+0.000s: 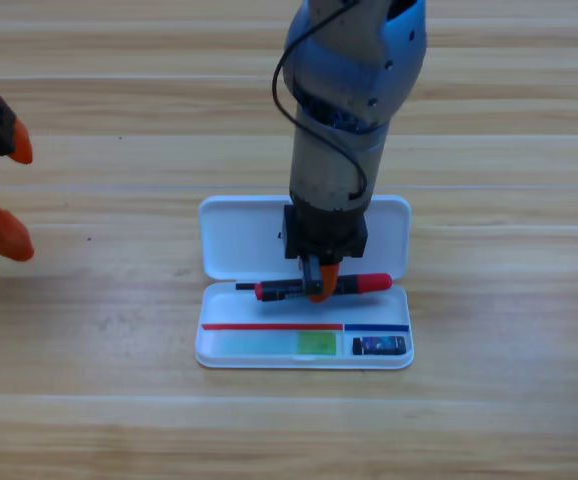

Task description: Clean up eraser and pencils

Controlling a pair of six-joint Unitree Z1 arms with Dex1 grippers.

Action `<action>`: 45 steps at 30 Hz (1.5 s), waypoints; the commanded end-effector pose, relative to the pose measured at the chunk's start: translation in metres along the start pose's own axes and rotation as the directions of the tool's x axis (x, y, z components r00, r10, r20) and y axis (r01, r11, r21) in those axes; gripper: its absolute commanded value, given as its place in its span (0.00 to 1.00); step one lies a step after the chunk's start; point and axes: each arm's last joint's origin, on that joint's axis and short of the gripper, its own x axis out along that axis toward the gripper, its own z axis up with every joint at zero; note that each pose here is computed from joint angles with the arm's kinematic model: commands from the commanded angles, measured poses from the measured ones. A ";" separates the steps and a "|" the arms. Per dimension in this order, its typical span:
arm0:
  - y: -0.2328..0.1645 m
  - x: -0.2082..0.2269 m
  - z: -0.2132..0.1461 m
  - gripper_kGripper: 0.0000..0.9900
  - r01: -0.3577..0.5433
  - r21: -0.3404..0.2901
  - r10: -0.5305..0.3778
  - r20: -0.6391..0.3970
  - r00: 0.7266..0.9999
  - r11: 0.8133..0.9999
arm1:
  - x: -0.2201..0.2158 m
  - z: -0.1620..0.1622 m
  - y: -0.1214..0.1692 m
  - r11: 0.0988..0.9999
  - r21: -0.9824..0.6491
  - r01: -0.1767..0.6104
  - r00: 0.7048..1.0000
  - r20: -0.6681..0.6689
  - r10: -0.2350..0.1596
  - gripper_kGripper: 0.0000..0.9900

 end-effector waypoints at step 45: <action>0.170 0.163 0.100 0.00 0.187 -0.131 -0.147 0.271 0.951 0.974 | -0.216 -0.145 0.168 0.970 0.242 -0.024 0.807 0.578 -0.124 1.00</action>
